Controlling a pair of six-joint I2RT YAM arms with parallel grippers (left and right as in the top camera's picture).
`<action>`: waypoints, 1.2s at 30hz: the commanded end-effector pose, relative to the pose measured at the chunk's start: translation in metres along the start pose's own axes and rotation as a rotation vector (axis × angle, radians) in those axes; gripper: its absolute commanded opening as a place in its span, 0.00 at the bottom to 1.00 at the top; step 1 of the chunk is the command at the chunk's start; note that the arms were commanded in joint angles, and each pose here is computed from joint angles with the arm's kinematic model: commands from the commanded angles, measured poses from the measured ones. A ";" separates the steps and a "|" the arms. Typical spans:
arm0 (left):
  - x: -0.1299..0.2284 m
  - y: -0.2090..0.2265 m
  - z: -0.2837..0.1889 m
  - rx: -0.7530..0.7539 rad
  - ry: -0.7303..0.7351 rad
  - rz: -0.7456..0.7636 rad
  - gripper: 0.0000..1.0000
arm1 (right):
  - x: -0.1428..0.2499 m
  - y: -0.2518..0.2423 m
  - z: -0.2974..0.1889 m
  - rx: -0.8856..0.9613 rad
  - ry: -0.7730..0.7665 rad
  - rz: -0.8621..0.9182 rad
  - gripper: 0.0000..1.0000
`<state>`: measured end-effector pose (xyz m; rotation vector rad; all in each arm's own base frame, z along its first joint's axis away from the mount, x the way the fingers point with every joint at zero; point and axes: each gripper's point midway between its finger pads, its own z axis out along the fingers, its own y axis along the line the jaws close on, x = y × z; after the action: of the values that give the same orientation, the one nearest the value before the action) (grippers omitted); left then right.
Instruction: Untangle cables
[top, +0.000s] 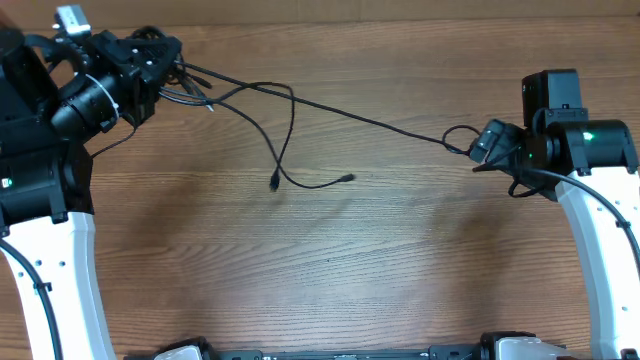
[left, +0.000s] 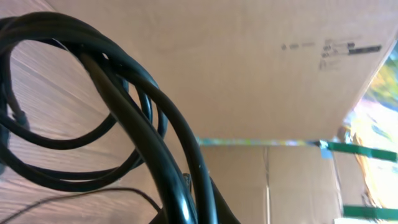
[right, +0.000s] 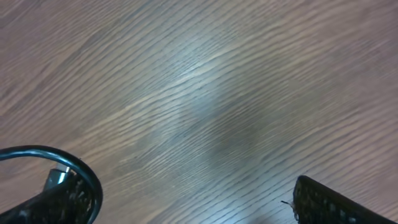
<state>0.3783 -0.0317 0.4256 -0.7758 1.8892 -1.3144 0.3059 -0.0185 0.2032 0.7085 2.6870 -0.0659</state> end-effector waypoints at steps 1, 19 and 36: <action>-0.017 -0.012 -0.018 -0.005 -0.122 0.095 0.04 | -0.006 -0.015 0.001 0.059 -0.020 -0.038 1.00; -0.019 -0.012 -0.018 -0.005 -0.129 0.114 0.04 | 0.067 0.104 -0.033 -0.815 0.233 -0.655 1.00; 0.028 -0.058 -0.001 0.167 0.050 0.095 0.04 | 0.064 0.115 -0.034 -0.806 0.250 -0.550 1.00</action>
<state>0.3834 -0.0469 0.4478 -0.6640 1.8320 -1.3410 0.2995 0.1080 0.2162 -0.2915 2.6938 0.9210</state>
